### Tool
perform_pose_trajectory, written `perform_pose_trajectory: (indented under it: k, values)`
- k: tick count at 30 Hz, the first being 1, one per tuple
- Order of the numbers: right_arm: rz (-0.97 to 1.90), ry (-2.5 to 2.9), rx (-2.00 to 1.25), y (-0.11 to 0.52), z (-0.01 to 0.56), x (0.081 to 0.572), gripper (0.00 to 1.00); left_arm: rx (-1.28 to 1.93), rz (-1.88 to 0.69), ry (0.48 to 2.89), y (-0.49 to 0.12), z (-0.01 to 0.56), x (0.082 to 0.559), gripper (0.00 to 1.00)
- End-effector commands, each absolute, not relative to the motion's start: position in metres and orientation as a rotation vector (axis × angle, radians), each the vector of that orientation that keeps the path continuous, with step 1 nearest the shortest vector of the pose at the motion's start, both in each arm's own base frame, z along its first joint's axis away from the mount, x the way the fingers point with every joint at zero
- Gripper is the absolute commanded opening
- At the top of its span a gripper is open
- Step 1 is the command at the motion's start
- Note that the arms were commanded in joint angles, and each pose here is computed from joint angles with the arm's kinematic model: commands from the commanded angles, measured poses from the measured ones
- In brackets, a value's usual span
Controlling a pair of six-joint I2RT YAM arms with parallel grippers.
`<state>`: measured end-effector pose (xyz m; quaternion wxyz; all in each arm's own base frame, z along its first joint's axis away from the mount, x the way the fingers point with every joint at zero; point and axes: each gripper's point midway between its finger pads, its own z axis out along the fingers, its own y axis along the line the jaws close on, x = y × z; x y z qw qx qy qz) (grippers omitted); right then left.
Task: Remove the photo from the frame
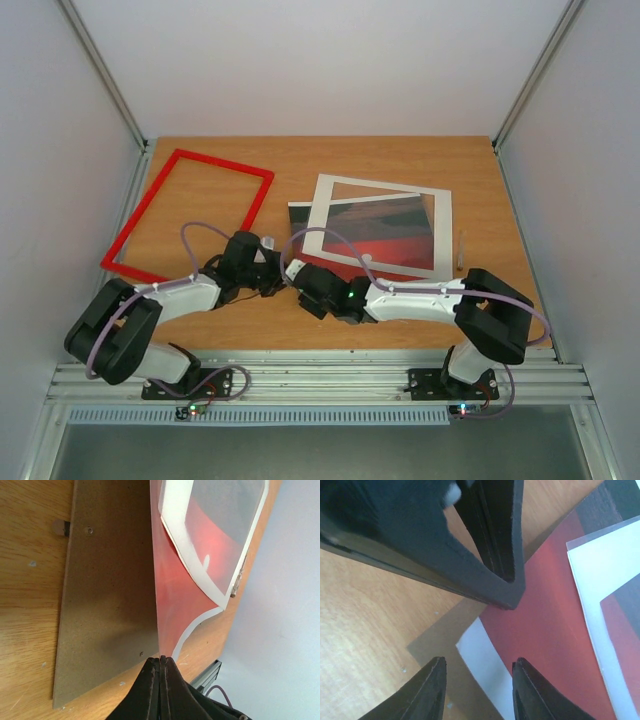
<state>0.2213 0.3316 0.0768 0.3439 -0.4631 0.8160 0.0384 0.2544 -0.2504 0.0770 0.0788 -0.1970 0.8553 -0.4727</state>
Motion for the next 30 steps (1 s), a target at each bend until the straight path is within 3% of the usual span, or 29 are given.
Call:
perform_pose_trajectory:
  k: [1,10,13,18,24,30]
  values:
    - [-0.017,2.047,-1.164,0.331,0.075,0.237,0.37,-0.545,-1.417,2.53,-0.253,0.09,0.258,0.01]
    - [-0.061,2.019,-1.175,0.332,0.068,0.24,0.24,-0.564,-1.443,2.529,-0.255,0.091,0.258,0.01]
    - [-0.084,2.008,-1.178,0.331,0.067,0.241,0.16,-0.586,-1.444,2.533,-0.254,0.09,0.257,0.01]
    - [-0.096,1.995,-1.183,0.331,0.067,0.239,0.02,-0.62,-1.445,2.535,-0.255,0.087,0.259,0.11]
    - [-0.098,1.971,-1.198,0.334,0.068,0.235,0.01,-0.664,-1.43,2.554,-0.256,0.075,0.266,0.28]
    - [-0.114,1.96,-1.203,0.334,0.069,0.233,0.01,-0.7,-1.418,2.574,-0.255,0.063,0.269,0.33]
